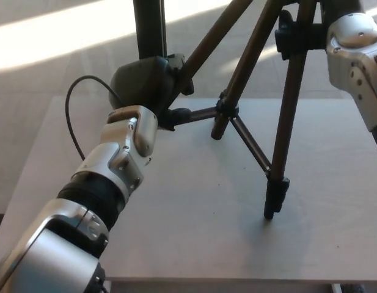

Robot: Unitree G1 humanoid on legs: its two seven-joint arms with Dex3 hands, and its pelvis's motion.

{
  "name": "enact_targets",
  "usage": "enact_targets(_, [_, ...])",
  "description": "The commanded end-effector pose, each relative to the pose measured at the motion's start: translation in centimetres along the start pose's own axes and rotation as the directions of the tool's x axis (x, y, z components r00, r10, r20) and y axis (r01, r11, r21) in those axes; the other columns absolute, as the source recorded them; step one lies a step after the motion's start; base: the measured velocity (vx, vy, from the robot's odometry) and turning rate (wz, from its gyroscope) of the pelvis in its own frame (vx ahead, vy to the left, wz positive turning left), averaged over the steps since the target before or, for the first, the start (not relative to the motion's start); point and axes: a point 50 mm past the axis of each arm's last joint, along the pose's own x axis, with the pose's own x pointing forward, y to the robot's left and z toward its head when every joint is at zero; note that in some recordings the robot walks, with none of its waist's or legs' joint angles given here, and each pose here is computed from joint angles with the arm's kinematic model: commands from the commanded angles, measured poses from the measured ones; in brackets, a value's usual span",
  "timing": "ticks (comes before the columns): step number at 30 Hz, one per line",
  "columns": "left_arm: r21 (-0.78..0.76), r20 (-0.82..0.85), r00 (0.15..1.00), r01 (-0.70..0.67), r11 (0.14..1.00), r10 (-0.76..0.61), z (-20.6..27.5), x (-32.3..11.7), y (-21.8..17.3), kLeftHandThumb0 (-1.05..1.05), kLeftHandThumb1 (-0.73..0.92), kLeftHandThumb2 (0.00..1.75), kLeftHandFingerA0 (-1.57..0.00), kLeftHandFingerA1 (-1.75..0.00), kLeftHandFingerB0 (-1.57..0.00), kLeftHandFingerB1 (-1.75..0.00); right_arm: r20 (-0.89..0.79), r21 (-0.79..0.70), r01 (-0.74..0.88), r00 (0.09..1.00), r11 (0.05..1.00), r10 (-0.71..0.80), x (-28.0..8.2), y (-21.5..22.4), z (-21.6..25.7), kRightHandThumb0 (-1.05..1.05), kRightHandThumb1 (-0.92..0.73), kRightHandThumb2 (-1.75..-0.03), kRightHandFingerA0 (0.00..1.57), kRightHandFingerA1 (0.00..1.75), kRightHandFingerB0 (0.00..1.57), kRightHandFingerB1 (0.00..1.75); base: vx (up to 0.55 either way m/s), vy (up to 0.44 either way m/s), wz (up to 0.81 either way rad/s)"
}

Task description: Use both hands of the robot to pick up the tripod lying in the middle of the desk and make it stand upright on the desk

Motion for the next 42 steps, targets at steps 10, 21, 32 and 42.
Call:
enact_targets(10, [-0.108, -0.204, 0.978, 0.033, 0.994, -0.054, -3.5, -3.8, -4.5, -0.15, 0.61, 0.89, -0.87, -1.55, -0.80, -0.98, 0.255, -0.355, -0.227, 0.910, 0.907, 0.327, -2.9, 5.1, 4.8, -0.23, -0.44, -1.14, 1.27, 1.40, 1.04, 1.26, 0.00, 0.000, 0.00])
enact_targets(21, [-0.073, -0.219, 0.974, 0.047, 0.996, -0.062, -5.2, -4.8, -4.5, -0.15, 0.61, 0.78, -0.84, -1.75, -0.68, -1.51, 0.067, -0.226, -0.258, 0.958, 0.939, 0.280, -1.8, 4.3, -0.3, -0.24, -0.52, -1.15, 0.94, 1.75, 0.73, 1.58, 0.00, 0.000, 0.00])
enact_targets(32, [-0.049, -0.234, 0.969, 0.072, 0.996, -0.082, -6.4, -5.2, -4.4, -0.13, 0.62, 0.71, -0.87, -1.63, -0.71, -1.24, -0.108, -0.111, -0.212, 0.974, 0.971, 0.201, -0.6, 2.3, -5.3, -0.25, -0.57, -1.11, 0.98, 1.75, 0.75, 1.53, 0.00, 0.000, 0.00])
enact_targets(42, [-0.045, -0.263, 0.956, 0.124, 0.991, -0.132, -6.7, -5.1, -4.2, -0.23, 0.61, 0.73, -0.89, -1.49, -0.76, -0.75, -0.147, -0.160, -0.209, 0.971, 0.965, 0.186, -0.1, 1.7, -6.7, -0.26, -0.55, -1.11, 0.97, 1.75, 0.75, 1.55, 0.00, 0.000, 0.00])
